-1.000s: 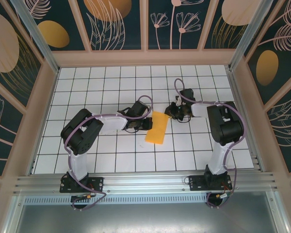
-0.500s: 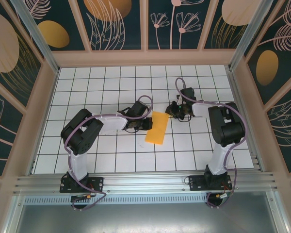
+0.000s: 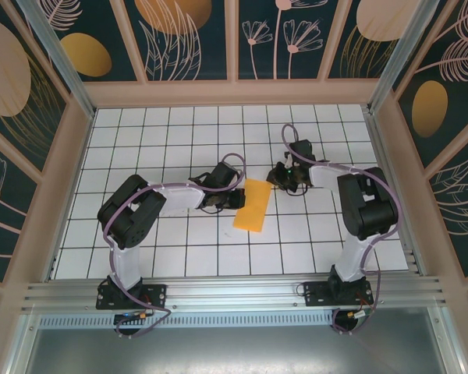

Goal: Fold a paper plane with a square sheet of paper (pick it up from the middle)
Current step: First fold the paper in half at the center of the table.

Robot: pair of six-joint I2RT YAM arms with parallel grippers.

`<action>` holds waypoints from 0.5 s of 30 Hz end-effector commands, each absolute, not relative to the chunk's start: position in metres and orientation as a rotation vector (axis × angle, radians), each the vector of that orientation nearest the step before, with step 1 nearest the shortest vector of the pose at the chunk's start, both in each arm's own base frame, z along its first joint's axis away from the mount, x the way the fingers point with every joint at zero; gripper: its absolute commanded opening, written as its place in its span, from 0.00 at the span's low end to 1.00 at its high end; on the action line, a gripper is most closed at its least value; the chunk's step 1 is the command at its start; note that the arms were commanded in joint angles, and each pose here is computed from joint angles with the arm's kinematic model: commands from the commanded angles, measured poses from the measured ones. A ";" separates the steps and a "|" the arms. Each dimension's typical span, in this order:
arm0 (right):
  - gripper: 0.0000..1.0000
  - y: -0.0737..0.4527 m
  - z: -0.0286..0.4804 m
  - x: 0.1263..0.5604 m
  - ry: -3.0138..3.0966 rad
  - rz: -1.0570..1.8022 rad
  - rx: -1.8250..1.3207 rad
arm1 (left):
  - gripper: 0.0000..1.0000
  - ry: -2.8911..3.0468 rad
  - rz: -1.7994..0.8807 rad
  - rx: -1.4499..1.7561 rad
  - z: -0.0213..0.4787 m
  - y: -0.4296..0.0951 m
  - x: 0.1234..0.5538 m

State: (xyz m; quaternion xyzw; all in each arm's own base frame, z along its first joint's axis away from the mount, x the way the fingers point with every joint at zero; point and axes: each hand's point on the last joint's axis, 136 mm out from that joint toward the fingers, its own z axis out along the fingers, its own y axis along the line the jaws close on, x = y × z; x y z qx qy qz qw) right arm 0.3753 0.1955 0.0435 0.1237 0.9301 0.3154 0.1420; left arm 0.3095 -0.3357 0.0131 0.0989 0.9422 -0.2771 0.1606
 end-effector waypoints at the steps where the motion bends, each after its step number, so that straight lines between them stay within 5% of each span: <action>1: 0.17 0.209 0.068 0.361 2.645 0.980 0.291 | 0.00 2.885 -0.576 0.253 -0.035 -0.297 0.278; 15: 0.18 0.217 0.012 0.314 2.771 0.920 0.335 | 0.00 2.886 -0.574 0.249 -0.036 -0.296 0.277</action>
